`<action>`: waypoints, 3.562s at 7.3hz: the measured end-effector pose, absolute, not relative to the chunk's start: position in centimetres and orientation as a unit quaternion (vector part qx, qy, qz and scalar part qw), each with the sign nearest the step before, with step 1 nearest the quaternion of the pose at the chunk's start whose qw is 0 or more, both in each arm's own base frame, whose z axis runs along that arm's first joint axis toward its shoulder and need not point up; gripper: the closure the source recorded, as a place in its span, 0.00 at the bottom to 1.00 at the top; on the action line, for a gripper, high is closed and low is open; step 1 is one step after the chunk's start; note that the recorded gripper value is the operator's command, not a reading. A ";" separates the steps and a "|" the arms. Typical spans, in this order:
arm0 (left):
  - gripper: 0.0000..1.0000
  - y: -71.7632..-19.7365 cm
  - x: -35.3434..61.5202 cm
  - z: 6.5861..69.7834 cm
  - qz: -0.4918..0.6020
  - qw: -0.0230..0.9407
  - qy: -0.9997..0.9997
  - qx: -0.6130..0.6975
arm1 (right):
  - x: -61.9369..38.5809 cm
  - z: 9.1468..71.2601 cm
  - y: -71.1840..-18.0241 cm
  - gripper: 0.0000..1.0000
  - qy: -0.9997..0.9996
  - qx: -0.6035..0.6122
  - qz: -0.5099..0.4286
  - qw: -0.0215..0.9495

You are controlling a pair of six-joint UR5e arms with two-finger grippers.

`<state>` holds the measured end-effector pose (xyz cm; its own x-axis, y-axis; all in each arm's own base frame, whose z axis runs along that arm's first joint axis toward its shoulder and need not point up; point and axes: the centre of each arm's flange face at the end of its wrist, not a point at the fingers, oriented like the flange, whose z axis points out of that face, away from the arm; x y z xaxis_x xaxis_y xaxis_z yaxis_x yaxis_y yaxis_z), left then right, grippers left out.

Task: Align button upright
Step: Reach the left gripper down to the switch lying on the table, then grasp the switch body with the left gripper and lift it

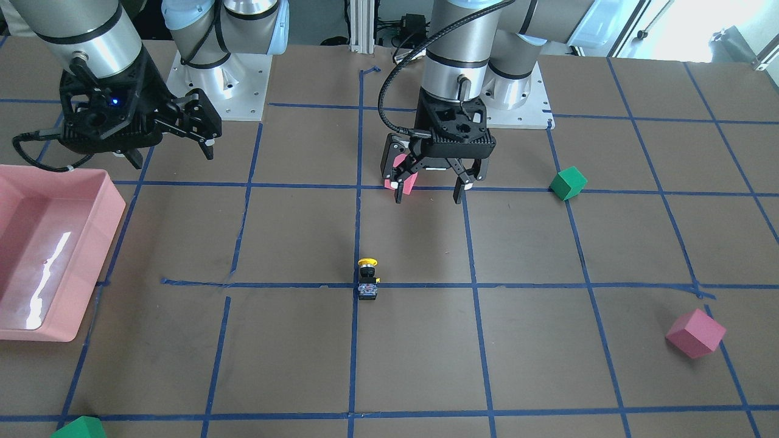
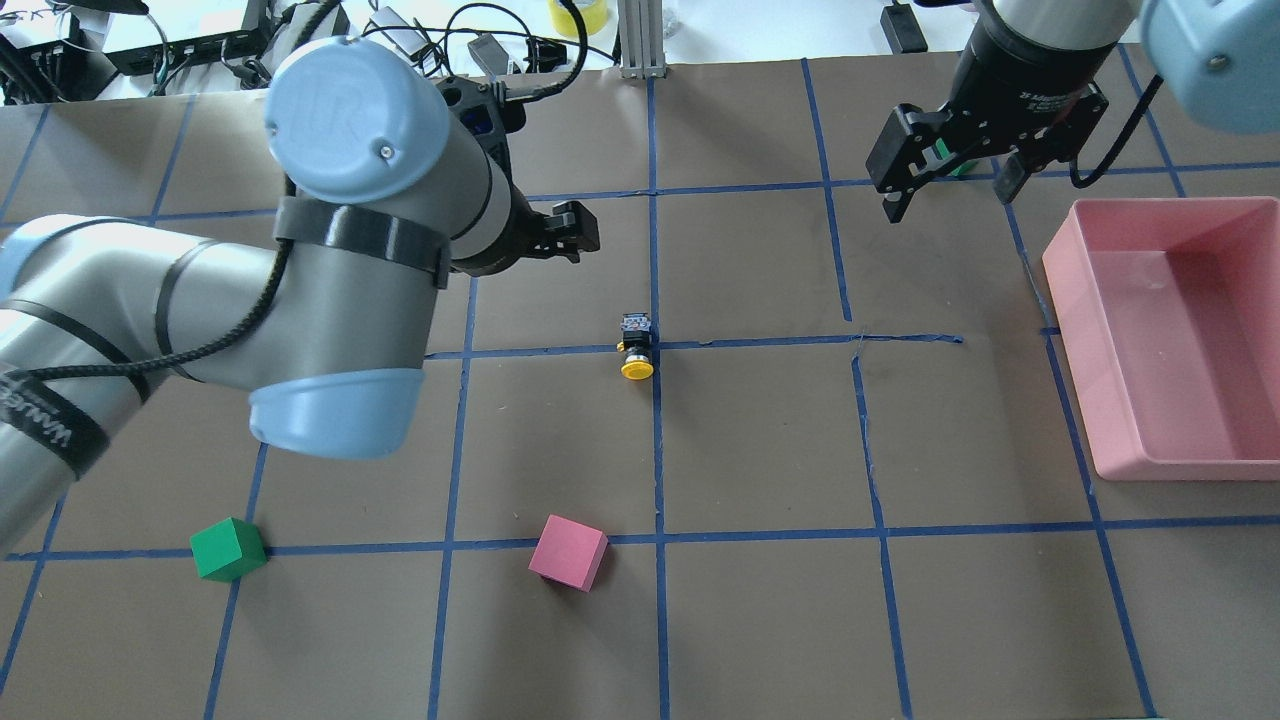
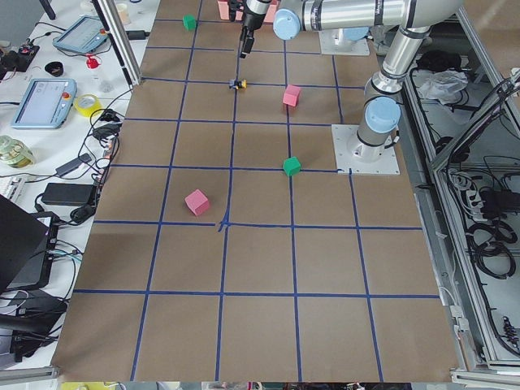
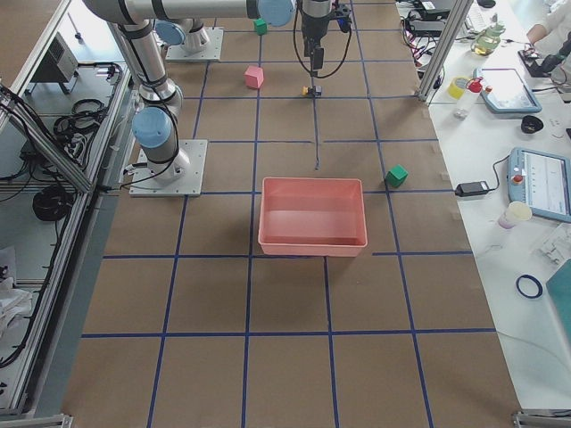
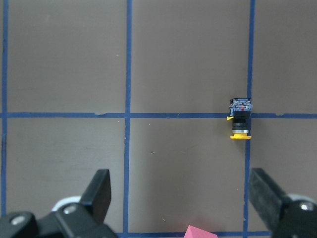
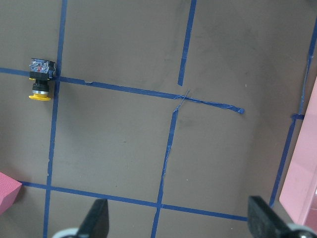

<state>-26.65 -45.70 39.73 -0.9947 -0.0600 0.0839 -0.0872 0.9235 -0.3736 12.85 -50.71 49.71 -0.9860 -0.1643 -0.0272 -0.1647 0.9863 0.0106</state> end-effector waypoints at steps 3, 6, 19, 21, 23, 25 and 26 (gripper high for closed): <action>0.08 -42.8 -29.3 30.2 0.255 0.037 -0.966 0.021 | 12.7 49.4 -50.9 0.00 0.997 -0.080 0.008 0.011; 0.00 -41.8 -31.7 22.8 0.277 0.022 -0.961 0.011 | 12.7 49.2 -50.9 0.00 0.997 -0.082 0.009 0.011; 1.00 -43.0 -34.8 15.9 0.307 0.024 -0.950 -0.051 | 12.1 48.9 -51.1 0.00 0.997 -0.073 0.011 0.009; 1.00 -45.1 -34.4 18.2 0.274 0.008 -0.960 -0.052 | 12.1 48.9 -51.1 0.00 0.997 -0.074 0.011 0.009; 1.00 -48.5 -34.8 23.3 0.164 -0.005 -0.985 -0.047 | 12.0 48.9 -51.2 0.00 0.997 -0.074 0.011 0.009; 1.00 -51.4 -33.2 29.4 0.025 0.035 -0.999 0.014 | 12.0 48.9 -51.2 0.00 0.997 -0.073 0.011 0.010; 1.00 -52.3 -32.3 30.8 -0.044 0.083 -0.992 0.088 | 12.0 48.8 -51.2 0.00 0.997 -0.073 0.011 0.010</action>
